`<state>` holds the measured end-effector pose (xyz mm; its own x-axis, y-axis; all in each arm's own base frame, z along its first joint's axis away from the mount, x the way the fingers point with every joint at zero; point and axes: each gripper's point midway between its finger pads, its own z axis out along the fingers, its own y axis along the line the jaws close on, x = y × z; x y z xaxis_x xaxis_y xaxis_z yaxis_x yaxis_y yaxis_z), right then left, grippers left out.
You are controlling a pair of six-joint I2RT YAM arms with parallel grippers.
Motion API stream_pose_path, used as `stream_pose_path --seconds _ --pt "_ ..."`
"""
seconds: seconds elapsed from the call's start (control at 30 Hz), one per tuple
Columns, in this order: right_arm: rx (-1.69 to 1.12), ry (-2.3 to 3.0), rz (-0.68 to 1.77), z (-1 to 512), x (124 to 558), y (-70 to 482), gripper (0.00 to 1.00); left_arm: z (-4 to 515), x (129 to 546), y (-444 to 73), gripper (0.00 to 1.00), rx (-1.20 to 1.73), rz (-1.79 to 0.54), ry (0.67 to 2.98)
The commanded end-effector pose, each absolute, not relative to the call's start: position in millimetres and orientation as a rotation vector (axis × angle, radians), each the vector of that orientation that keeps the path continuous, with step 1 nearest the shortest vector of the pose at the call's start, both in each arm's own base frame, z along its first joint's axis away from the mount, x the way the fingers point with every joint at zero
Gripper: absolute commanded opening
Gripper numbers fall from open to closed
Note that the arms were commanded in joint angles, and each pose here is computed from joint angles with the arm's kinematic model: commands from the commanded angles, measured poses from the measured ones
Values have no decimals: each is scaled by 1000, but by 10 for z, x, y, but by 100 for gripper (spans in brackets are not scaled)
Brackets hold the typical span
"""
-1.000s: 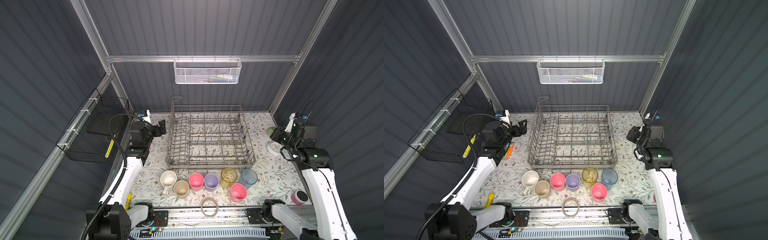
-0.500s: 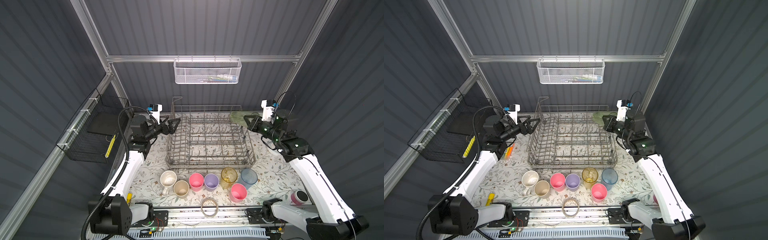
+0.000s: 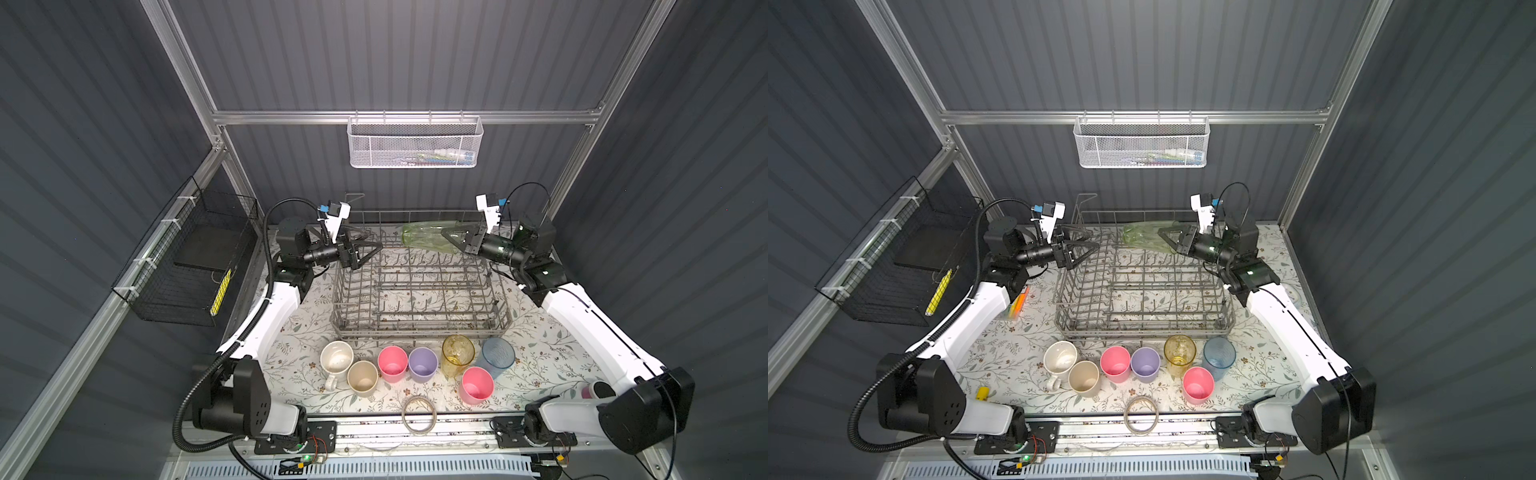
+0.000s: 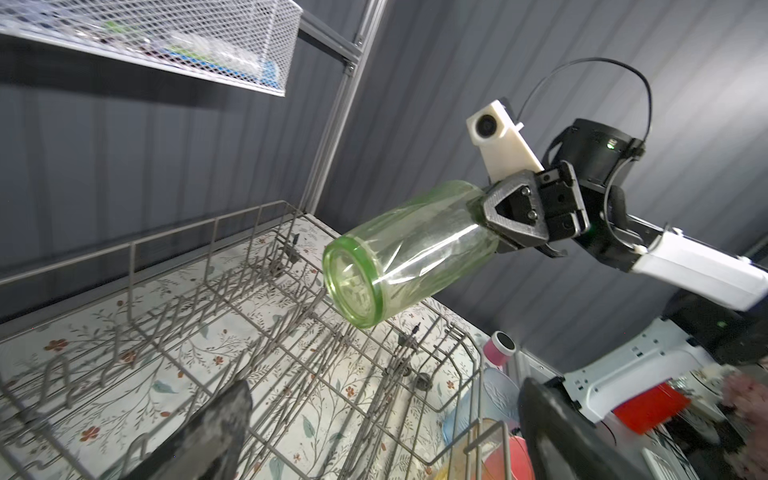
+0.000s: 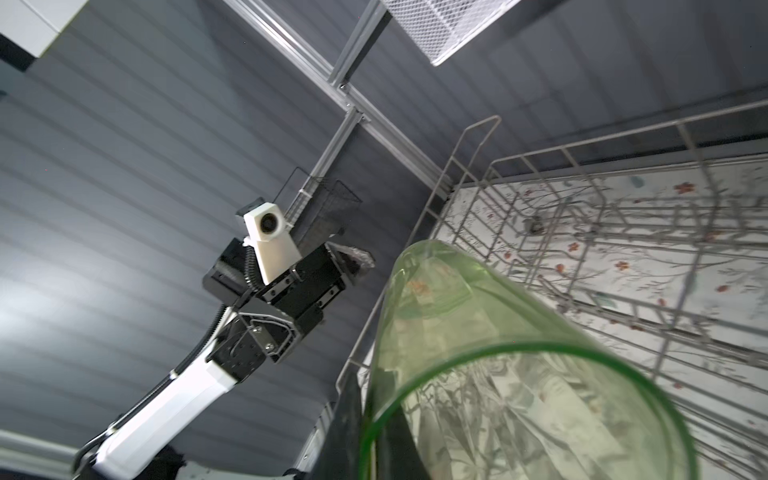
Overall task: Load the cups into the dish rack
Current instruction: 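Lift the green cup with the right gripper while the left arm rises toward it, then grasp the green glass cup's base with the left gripper beside the right gripper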
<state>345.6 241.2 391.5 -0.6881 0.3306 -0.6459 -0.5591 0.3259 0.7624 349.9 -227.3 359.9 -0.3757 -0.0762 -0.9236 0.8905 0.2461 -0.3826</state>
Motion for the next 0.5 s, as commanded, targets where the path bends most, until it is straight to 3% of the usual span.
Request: stream_pose_path --seconds 0.0,0.47 --pt "-358 1691 1625 4240 3234 2536 0 3672 3371 -2372 99 906 -1344 1525" --pt "-479 1701 1782 4054 3063 2736 0 3557 3371 -2518 98 987 -1404 1502"
